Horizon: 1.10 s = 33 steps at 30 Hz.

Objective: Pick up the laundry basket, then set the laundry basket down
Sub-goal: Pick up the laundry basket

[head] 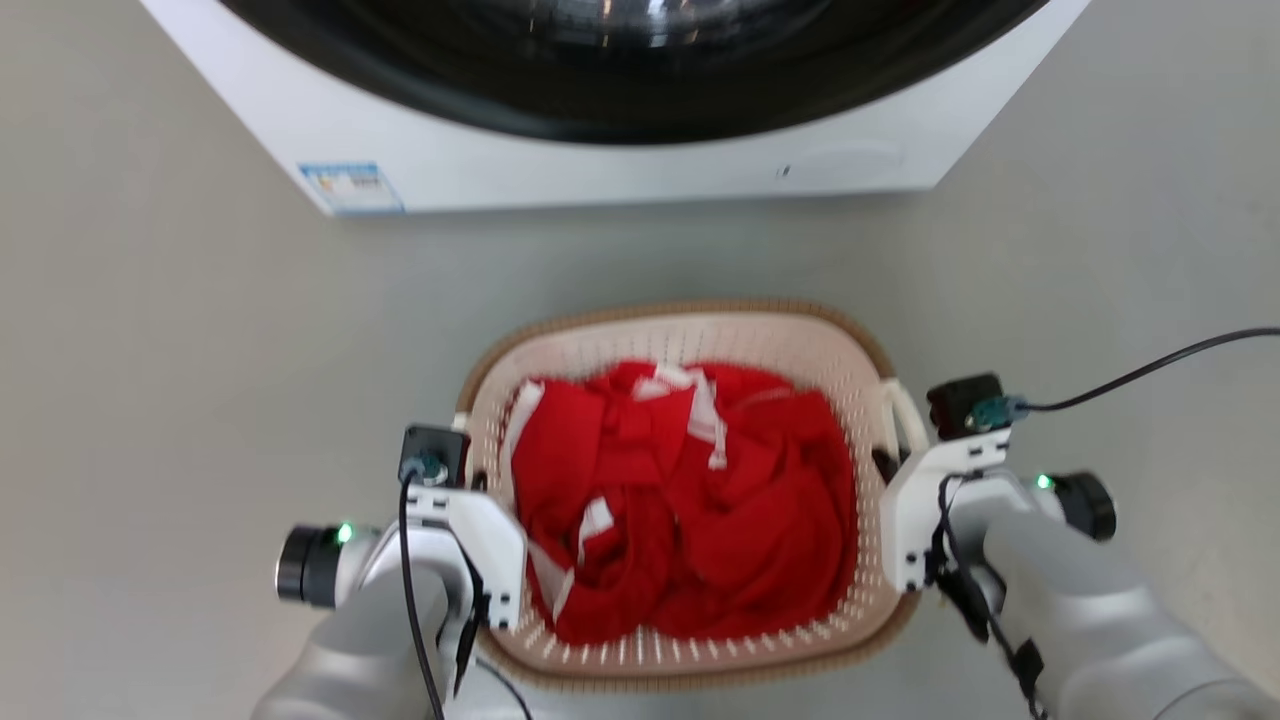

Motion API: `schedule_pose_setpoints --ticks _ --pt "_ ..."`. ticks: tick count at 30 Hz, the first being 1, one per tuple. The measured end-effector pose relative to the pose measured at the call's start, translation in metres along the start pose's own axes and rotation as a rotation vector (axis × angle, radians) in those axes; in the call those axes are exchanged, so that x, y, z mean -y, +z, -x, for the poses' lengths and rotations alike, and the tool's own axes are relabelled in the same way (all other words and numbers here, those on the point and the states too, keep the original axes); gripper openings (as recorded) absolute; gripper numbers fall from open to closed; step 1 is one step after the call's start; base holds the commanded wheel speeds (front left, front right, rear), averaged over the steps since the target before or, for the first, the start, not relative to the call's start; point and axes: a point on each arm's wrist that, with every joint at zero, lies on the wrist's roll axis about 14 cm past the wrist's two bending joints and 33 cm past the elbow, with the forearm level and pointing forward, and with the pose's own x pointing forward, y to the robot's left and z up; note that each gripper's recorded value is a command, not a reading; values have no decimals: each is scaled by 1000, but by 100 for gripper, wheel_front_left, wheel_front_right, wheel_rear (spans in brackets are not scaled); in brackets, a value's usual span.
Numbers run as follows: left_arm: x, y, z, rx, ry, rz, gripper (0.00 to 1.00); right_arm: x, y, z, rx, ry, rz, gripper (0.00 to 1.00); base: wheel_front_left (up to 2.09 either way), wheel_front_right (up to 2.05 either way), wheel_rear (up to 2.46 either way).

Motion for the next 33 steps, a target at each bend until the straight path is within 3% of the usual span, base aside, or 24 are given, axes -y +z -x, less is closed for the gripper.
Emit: schedule_pose_setpoints --ticks 17,33 --pt "25 -15 54 -14 -26 -68 0 -25 -23 63 -34 -25 -17 0 0 0 0" --pt "31 -34 80 -57 -38 -77 0 -43 -43 89 -74 -9 -36 0 0 0 0"
